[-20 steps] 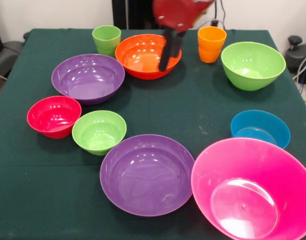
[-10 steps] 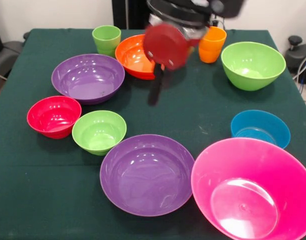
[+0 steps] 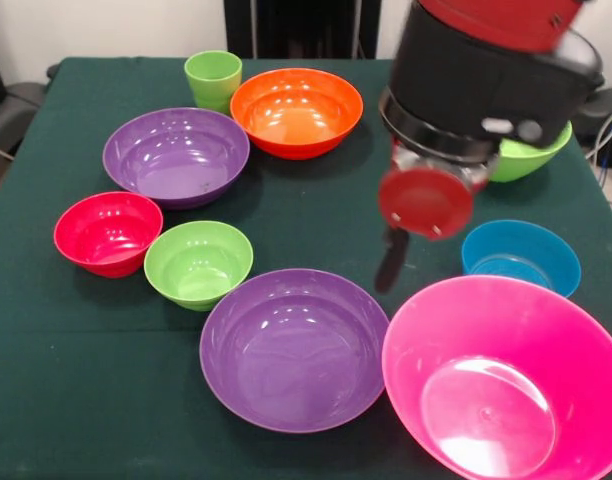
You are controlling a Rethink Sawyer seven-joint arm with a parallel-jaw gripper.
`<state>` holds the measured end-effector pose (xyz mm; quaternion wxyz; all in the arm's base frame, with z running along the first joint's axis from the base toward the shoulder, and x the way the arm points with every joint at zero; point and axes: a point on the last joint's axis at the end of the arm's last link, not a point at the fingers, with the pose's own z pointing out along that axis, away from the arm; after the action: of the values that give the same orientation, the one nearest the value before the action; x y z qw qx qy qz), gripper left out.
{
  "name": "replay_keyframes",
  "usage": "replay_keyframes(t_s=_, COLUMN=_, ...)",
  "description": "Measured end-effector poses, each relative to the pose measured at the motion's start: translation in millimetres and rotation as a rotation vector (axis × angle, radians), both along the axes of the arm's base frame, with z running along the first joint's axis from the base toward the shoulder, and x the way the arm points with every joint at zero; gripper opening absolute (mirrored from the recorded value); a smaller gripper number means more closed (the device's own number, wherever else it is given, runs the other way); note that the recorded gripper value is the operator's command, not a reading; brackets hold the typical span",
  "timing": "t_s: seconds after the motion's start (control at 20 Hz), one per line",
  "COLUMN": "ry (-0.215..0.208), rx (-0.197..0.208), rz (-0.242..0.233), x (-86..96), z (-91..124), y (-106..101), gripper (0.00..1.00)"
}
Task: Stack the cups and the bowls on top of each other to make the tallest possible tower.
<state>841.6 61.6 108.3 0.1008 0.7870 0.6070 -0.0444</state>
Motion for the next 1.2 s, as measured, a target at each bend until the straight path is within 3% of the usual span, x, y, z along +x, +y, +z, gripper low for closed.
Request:
replay_keyframes(t_s=0.3, ry=0.020, rx=0.003, rz=0.028, x=1.4, z=-15.6, y=15.5, gripper=1.00)
replay_keyframes(t_s=0.95, ry=0.024, rx=0.009, rz=0.042, x=0.2, z=-18.7, y=23.1, gripper=1.00)
replay_keyframes(t_s=1.1, ry=0.031, rx=0.009, rz=0.067, x=-0.7, z=-21.0, y=24.2, gripper=1.00)
replay_keyframes(t_s=1.2, ry=0.046, rx=0.006, rz=0.121, x=-2.4, z=-24.5, y=26.2, gripper=1.00)
